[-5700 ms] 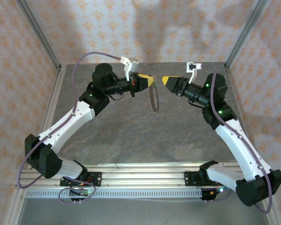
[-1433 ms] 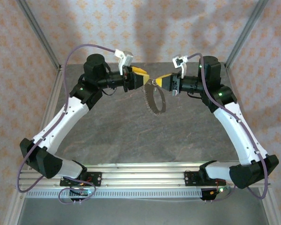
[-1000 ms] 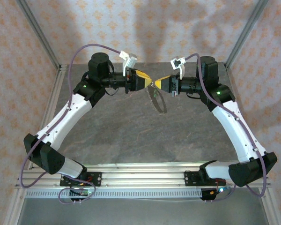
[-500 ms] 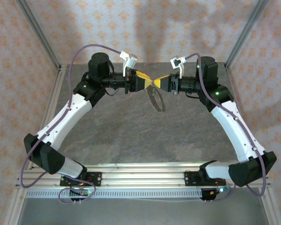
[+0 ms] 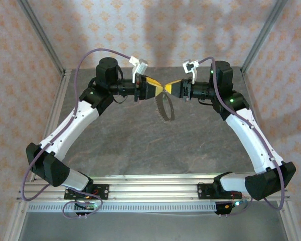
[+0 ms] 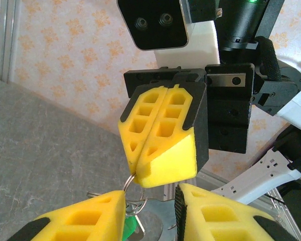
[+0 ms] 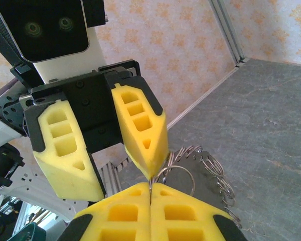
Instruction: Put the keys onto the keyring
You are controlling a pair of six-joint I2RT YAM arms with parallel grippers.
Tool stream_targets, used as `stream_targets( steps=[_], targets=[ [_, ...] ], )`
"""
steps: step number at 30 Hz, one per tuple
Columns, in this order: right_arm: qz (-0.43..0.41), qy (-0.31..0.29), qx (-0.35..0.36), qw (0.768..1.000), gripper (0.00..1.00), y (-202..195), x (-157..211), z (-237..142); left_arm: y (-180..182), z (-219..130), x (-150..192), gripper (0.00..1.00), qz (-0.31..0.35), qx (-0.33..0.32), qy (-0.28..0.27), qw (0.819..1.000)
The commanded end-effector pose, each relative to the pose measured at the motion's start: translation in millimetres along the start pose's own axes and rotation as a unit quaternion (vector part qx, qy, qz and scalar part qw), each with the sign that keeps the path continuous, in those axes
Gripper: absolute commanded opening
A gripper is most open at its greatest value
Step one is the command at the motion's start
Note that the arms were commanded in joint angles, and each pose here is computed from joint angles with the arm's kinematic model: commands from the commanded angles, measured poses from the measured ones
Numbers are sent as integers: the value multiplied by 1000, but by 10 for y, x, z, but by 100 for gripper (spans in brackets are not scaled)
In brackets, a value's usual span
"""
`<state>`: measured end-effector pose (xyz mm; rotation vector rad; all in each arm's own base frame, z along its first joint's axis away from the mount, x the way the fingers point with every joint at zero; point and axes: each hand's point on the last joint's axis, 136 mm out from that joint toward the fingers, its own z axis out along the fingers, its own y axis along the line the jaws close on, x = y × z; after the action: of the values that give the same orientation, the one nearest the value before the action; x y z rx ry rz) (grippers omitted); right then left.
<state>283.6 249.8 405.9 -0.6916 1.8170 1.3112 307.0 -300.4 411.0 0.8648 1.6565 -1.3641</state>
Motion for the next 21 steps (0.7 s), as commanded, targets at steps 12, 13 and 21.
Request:
stream_targets(
  steps=[12,13,21],
  targets=[
    [-28,-31,-13,999,0,121,-143,-64,-85,170,93,25,7,23,23,999],
    [-28,-31,-13,999,0,122,-141,-63,-93,167,89,24,9,24,22,999],
    [-25,-32,-4,999,0,81,-124,-61,-78,97,26,30,20,-2,3,1000]
  ],
)
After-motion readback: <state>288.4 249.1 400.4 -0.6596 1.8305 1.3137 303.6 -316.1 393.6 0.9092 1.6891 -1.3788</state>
